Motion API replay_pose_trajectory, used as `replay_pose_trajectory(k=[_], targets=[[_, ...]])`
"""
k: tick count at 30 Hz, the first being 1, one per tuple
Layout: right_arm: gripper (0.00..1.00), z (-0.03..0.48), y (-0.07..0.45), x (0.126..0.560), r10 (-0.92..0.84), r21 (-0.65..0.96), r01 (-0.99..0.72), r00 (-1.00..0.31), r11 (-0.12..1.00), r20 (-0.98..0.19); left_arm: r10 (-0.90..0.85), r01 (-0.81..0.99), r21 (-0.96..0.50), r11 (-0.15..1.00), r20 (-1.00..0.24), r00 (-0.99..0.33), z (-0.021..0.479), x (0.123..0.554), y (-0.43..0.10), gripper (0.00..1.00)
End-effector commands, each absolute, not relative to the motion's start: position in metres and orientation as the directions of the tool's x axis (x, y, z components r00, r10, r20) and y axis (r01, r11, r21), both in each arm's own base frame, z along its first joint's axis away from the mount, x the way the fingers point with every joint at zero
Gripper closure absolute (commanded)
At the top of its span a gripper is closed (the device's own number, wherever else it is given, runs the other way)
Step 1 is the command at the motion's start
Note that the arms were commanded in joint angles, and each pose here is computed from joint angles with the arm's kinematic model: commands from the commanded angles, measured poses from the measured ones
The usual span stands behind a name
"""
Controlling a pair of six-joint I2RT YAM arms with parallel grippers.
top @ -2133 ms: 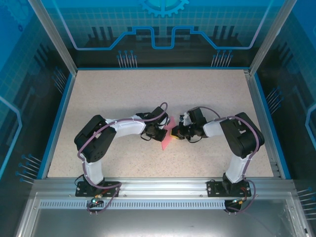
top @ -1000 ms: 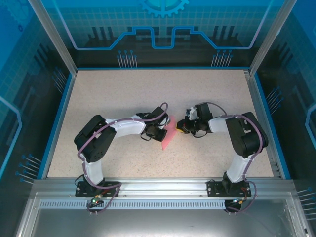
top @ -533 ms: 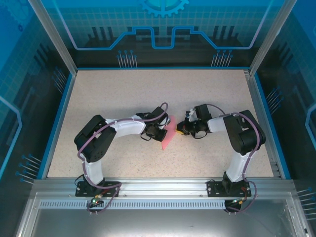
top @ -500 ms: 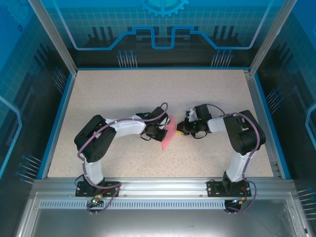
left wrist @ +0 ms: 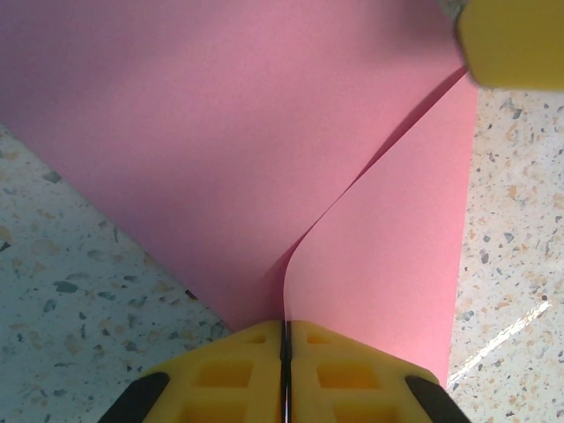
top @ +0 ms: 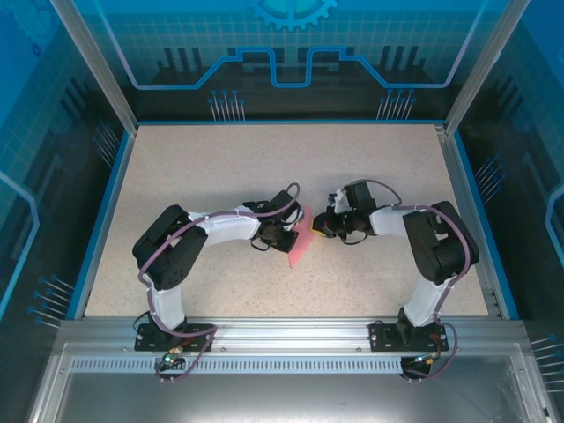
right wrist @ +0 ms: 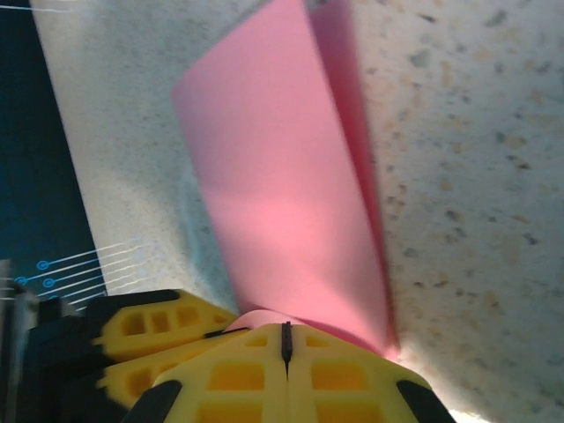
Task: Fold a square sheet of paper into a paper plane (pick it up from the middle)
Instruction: Third fold the triangle at the center of the table.
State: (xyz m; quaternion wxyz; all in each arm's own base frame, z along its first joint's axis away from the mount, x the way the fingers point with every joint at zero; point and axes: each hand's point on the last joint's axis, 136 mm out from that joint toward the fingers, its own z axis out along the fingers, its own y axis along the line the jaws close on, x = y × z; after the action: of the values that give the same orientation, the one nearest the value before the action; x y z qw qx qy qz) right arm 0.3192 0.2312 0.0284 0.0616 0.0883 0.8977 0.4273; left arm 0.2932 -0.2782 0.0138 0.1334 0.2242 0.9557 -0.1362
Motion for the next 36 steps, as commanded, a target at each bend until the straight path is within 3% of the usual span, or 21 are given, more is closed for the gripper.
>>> replay_pose_trajectory(k=[1,6,14,25,36], targets=[[1.0,0.009,0.231,0.315,0.212,0.758,0.142,-0.977,0.636,0.005,0.413,0.457,-0.159,0.875,-0.245,-0.877,-0.002,0.285,-0.264,0.9],[1.0,0.009,0.232,0.313,0.205,0.76,0.141,-0.979,0.634,0.01,0.413,0.458,-0.157,0.875,-0.249,-0.876,-0.001,0.286,-0.264,0.9],[1.0,0.051,0.236,0.298,0.196,0.787,0.069,-0.978,0.613,-0.067,0.413,0.458,-0.158,0.875,-0.252,-0.875,0.0,0.286,-0.264,0.9],[1.0,0.033,0.275,0.233,0.135,0.79,0.083,-0.991,0.607,0.0,0.412,0.457,-0.16,0.875,-0.251,-0.876,-0.001,0.286,-0.264,0.9],[1.0,0.028,0.301,0.222,0.074,0.794,0.046,-0.997,0.606,0.001,0.414,0.46,-0.161,0.873,-0.255,-0.874,0.001,0.288,-0.265,0.9]])
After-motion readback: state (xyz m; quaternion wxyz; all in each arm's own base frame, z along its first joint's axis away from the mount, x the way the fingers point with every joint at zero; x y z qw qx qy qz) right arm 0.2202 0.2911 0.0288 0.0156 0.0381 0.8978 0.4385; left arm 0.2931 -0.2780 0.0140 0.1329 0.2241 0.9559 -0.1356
